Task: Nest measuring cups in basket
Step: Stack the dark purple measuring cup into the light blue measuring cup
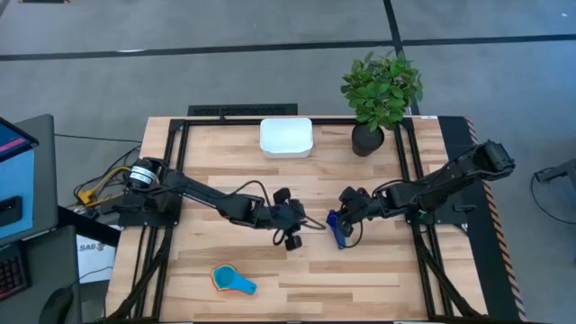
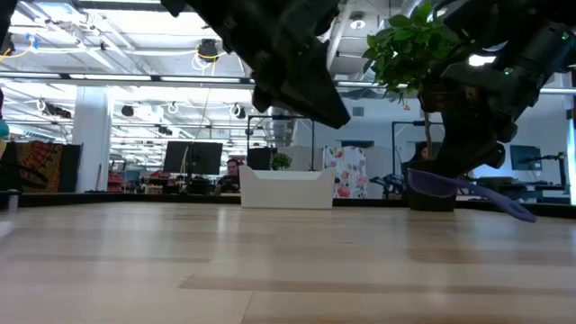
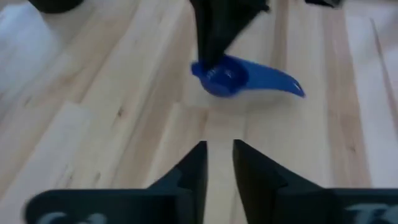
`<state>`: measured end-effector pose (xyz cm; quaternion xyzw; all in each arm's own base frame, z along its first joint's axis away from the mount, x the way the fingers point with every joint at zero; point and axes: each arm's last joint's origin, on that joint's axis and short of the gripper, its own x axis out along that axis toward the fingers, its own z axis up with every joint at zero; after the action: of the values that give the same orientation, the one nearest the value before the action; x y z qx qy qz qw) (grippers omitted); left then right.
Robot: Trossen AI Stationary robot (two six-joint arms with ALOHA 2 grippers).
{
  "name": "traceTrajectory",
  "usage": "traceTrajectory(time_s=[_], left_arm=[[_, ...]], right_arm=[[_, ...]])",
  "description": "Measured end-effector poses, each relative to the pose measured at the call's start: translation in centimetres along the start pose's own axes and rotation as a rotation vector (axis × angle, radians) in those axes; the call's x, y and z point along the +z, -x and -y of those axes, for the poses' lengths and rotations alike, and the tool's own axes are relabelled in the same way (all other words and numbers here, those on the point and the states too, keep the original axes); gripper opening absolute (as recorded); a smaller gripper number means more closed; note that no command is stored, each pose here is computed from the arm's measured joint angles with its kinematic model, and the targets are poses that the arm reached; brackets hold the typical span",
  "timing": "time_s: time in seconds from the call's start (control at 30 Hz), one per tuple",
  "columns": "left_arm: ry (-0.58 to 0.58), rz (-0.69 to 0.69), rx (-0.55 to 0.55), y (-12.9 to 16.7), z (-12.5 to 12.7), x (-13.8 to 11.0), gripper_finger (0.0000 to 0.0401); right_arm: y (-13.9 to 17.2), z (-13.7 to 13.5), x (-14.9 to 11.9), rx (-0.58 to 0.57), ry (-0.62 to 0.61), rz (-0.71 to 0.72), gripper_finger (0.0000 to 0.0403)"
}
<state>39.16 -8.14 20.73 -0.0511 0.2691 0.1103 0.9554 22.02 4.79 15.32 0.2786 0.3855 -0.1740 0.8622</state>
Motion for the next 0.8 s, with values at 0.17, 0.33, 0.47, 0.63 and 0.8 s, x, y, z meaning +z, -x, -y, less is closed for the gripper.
traceTrajectory(time_s=[0.17, 0.33, 0.47, 0.63, 0.8], left_arm=[[0.003, 0.071, -0.052, -1.0, -0.5, 0.5, 0.0120], [-0.037, 0.002, -0.087, -2.5, -0.4, -0.7, 0.0154], [-0.038, -0.001, -0.083, -2.9, -0.3, -0.8, 0.0161], [-0.039, -0.004, -0.114, -2.9, -0.2, -0.8, 0.0161], [-0.050, -0.057, -0.163, -3.0, -0.1, -1.3, 0.0154]], right_arm=[[-1.4, -0.4, -0.3, -0.037, 0.009, -0.025, 0.0033], [-3.2, -2.5, -0.6, -0.044, 0.078, -0.076, 0.0032], [-4.4, -4.3, -0.2, -0.037, 0.133, -0.089, 0.0045], [-5.3, -6.3, 0.5, -0.015, 0.206, -0.090, 0.0053], [-5.3, -7.4, 0.9, 0.006, 0.293, -0.081, 0.0070]])
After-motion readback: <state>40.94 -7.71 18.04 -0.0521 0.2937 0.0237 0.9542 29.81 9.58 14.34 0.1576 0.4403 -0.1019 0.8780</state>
